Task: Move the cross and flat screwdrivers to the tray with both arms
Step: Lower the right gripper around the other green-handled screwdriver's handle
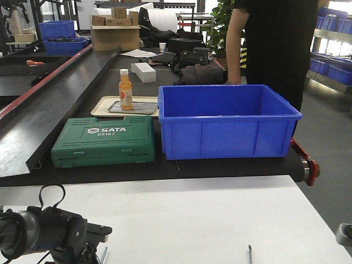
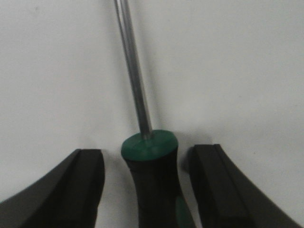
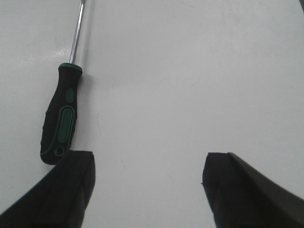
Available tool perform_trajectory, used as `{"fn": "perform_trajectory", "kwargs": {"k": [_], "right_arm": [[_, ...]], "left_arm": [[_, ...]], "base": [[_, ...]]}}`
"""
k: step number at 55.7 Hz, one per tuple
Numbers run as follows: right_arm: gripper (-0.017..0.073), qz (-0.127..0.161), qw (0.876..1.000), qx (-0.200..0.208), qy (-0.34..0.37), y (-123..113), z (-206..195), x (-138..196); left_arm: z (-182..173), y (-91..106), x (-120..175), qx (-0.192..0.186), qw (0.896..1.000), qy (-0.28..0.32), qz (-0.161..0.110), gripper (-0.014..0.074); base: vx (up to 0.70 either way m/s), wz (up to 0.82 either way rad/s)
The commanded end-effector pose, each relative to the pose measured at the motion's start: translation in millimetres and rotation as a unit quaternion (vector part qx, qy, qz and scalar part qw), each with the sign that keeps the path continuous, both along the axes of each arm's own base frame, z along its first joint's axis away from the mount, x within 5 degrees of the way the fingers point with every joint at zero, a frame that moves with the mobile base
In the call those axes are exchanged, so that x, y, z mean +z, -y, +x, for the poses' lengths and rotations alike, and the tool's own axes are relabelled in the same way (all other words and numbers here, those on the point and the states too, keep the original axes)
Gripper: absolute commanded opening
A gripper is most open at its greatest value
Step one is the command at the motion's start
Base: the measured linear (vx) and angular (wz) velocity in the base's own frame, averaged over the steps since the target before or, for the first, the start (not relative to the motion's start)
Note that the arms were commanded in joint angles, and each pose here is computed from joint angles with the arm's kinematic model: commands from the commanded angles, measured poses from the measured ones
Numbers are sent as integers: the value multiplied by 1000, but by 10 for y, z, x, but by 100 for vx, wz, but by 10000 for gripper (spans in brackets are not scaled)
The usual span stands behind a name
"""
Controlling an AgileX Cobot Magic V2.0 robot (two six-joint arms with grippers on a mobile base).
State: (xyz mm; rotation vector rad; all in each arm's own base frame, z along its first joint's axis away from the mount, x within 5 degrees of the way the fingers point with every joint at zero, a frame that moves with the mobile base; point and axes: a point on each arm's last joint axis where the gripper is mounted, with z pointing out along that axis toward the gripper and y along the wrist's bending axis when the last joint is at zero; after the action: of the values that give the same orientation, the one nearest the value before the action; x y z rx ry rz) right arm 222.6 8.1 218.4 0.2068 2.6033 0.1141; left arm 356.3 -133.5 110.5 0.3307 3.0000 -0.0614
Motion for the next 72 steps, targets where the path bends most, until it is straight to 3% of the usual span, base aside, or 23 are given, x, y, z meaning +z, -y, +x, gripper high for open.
{"fn": "perform_trajectory", "kwargs": {"k": [1,11,16,29,34,43,64,72], "right_arm": [[551,-6,1000,17,17,-17,291,151],[551,-5,998,67,-3,-337,714,113],[551,6,997,70,-15,-513,916,59],[549,10,992,85,-88,-941,1245,-241],[542,11,993,60,-103,-1030,1323,-348],[519,-6,993,14,-117,-999,1420,-528],[506,-18,990,14,-136,-1006,1490,-836],[426,-21,989,13,-145,-1001,1476,-851]], "left_arm": [[23,38,78,0,1000,13,-11,357],[24,39,78,0,1000,14,-11,101],[24,39,78,0,1000,14,-11,-8],[27,40,78,0,1000,15,-12,-6],[24,39,78,0,1000,13,-11,-6],[11,34,76,-1,1000,6,-9,-6],[0,30,74,-1,1000,0,-7,-6],[0,30,74,-1,1000,0,-7,-6]], "base": [[0,0],[0,0],[0,0],[0,0],[0,0],[0,0],[0,0],[0,0]]}}
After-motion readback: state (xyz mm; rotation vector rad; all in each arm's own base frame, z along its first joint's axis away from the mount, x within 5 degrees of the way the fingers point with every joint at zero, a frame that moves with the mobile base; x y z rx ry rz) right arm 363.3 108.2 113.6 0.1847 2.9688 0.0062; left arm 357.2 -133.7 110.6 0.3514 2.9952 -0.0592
